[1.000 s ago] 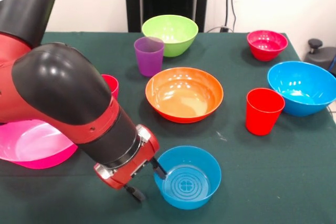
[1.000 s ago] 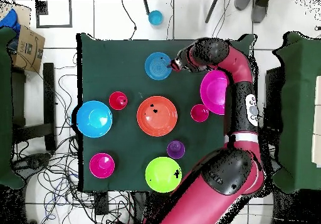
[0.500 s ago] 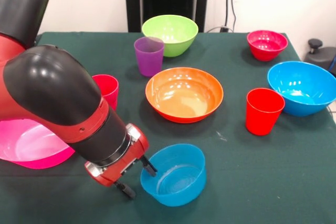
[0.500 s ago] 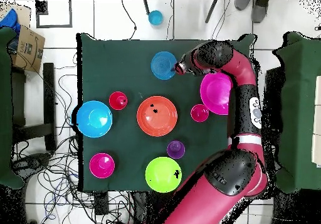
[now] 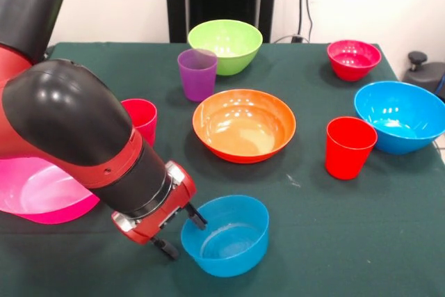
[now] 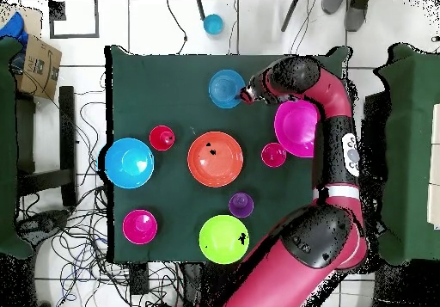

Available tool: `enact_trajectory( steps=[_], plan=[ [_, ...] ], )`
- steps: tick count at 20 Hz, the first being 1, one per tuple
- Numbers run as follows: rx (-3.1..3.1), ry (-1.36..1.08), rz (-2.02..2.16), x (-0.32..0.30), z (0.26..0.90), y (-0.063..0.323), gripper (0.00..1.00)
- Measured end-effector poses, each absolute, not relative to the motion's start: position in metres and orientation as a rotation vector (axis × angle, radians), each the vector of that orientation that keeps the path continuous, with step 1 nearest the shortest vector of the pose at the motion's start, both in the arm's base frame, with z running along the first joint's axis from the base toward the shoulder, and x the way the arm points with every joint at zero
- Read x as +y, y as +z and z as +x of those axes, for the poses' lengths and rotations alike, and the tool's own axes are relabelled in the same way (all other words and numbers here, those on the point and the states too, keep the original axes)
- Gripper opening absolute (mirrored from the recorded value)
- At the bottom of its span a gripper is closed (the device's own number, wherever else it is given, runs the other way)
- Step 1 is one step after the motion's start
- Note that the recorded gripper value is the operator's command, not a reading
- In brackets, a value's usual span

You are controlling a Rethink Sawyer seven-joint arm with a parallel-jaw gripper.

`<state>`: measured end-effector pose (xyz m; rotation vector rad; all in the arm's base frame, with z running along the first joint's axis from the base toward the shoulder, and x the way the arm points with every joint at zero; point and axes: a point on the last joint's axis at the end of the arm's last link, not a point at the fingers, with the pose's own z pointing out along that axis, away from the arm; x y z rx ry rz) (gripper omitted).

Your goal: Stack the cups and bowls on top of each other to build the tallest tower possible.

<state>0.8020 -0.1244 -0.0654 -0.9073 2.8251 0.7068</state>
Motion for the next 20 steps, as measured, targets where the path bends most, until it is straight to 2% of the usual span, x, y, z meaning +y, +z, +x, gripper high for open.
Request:
enact_trajectory(
  steps=[9, 20],
  plan=[
    [2.875, 0.784, -0.962, -0.124, 0.790, -0.061, 1.00],
    [3.033, 0.940, -1.171, -0.124, 0.766, -0.016, 1.00]
  ],
)
